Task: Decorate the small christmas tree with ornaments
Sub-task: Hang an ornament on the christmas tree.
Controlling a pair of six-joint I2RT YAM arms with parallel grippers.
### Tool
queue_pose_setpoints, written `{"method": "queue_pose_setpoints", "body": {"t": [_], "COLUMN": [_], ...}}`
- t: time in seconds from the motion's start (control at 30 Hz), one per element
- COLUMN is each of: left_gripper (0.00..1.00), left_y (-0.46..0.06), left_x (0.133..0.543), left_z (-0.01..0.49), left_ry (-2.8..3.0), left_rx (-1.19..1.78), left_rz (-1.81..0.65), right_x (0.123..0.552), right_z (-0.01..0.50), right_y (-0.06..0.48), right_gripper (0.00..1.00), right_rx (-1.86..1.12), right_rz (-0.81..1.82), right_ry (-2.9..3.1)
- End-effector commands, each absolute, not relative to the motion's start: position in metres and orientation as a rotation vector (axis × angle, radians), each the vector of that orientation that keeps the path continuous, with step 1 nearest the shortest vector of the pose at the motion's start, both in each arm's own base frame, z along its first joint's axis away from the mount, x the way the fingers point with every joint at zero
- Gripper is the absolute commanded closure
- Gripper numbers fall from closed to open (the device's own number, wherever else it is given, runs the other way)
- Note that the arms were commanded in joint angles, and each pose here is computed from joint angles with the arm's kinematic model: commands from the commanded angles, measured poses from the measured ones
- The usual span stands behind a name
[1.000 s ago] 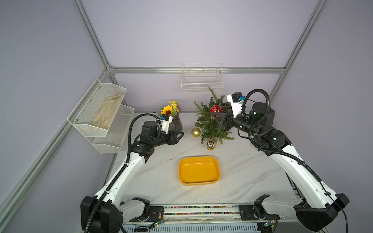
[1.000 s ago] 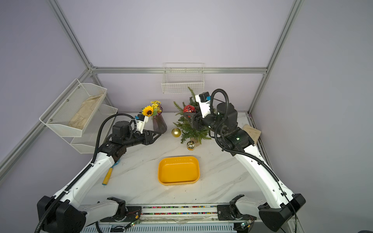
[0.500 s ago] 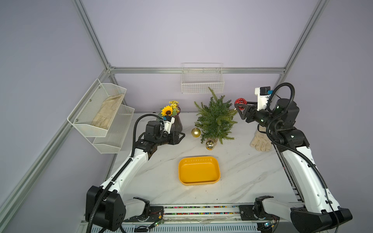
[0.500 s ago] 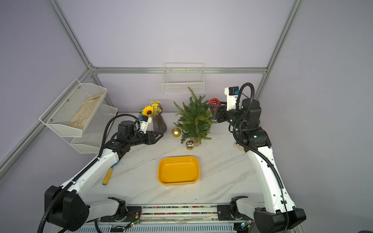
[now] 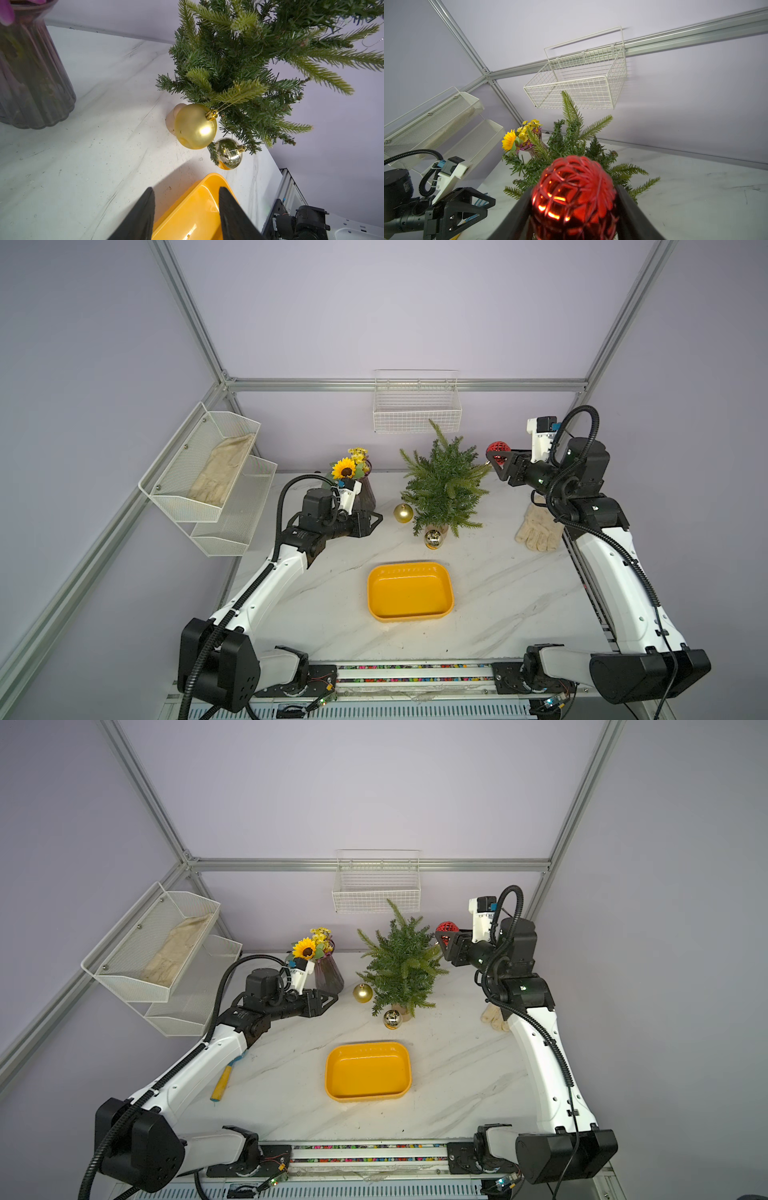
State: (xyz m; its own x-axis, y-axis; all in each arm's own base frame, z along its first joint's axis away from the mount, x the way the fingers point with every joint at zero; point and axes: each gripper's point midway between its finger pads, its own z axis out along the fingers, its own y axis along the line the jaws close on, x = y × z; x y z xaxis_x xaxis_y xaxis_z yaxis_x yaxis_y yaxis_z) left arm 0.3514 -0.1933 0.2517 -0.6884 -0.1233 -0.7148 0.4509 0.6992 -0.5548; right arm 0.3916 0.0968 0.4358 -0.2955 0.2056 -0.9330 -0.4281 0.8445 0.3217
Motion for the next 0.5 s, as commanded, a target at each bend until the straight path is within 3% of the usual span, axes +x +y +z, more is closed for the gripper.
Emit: {"method": "queue_pose_setpoints", "body": {"t": [0.0,0.47], "left_gripper": [0.5,0.5], "left_y": [-0.199,-0.199], "left_x": [0.359,0.358], "left_z": [0.296,0.297], "left_ry": [2.021,2.019], "left_rx": [0.279,0.278], "left_rz": [-0.974,-0.98], "right_x": [0.391,0.396], "right_z": [0.453,0.443], "right_y": [0.092,0.074], "right_gripper": [0.56,0.56], "right_rx": [-0.155,-0.077], "right_rz": [0.633,0.582], "right_ry": [1.716,1.737]}}
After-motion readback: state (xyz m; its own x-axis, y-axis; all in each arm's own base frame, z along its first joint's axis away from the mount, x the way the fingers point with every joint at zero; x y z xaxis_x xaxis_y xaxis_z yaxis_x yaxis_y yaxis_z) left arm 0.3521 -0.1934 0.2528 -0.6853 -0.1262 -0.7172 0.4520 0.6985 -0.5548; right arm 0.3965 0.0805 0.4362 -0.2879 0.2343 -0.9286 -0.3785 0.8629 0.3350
